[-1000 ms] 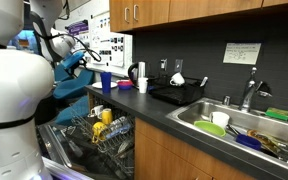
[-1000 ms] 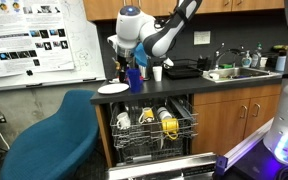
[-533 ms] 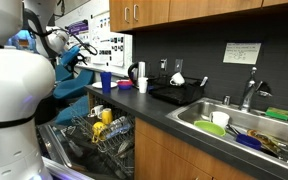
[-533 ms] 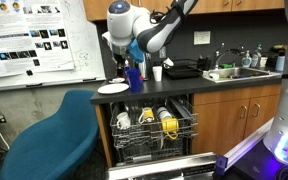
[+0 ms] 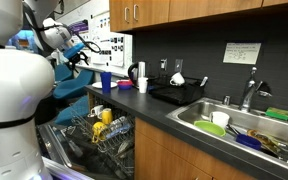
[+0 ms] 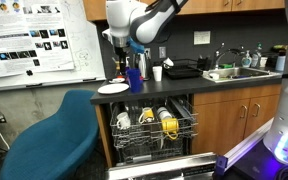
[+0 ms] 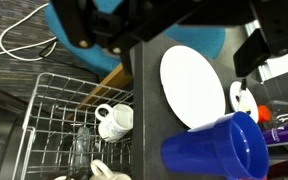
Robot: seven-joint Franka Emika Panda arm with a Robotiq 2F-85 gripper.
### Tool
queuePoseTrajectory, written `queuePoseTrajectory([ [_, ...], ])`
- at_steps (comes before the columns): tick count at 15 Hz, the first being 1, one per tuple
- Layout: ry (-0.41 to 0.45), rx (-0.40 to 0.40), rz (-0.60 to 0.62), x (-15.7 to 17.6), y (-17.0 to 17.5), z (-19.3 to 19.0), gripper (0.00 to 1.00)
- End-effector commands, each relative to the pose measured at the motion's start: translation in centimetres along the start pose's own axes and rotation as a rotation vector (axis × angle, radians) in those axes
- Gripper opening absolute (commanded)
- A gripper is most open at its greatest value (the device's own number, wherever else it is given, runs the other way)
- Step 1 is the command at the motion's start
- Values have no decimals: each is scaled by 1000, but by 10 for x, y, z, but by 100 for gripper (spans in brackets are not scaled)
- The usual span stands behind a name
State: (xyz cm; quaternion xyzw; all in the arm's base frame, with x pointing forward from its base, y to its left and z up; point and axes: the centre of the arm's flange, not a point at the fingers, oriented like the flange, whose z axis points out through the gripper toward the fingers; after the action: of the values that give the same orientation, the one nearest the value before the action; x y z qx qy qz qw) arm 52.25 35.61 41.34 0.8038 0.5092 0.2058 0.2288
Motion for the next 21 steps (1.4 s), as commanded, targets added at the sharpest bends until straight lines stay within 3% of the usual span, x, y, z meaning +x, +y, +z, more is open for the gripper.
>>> queuePoseTrajectory([
  [1,3,85,-64,-10,30,-22,100],
  [6,24,212,-119,-17,63,-22,100],
  [12,-27,360,-127,-32,71,31,100],
  [17,-44,410,-160,-26,65,74,100],
  [21,-58,418,-199,-22,63,85,100],
])
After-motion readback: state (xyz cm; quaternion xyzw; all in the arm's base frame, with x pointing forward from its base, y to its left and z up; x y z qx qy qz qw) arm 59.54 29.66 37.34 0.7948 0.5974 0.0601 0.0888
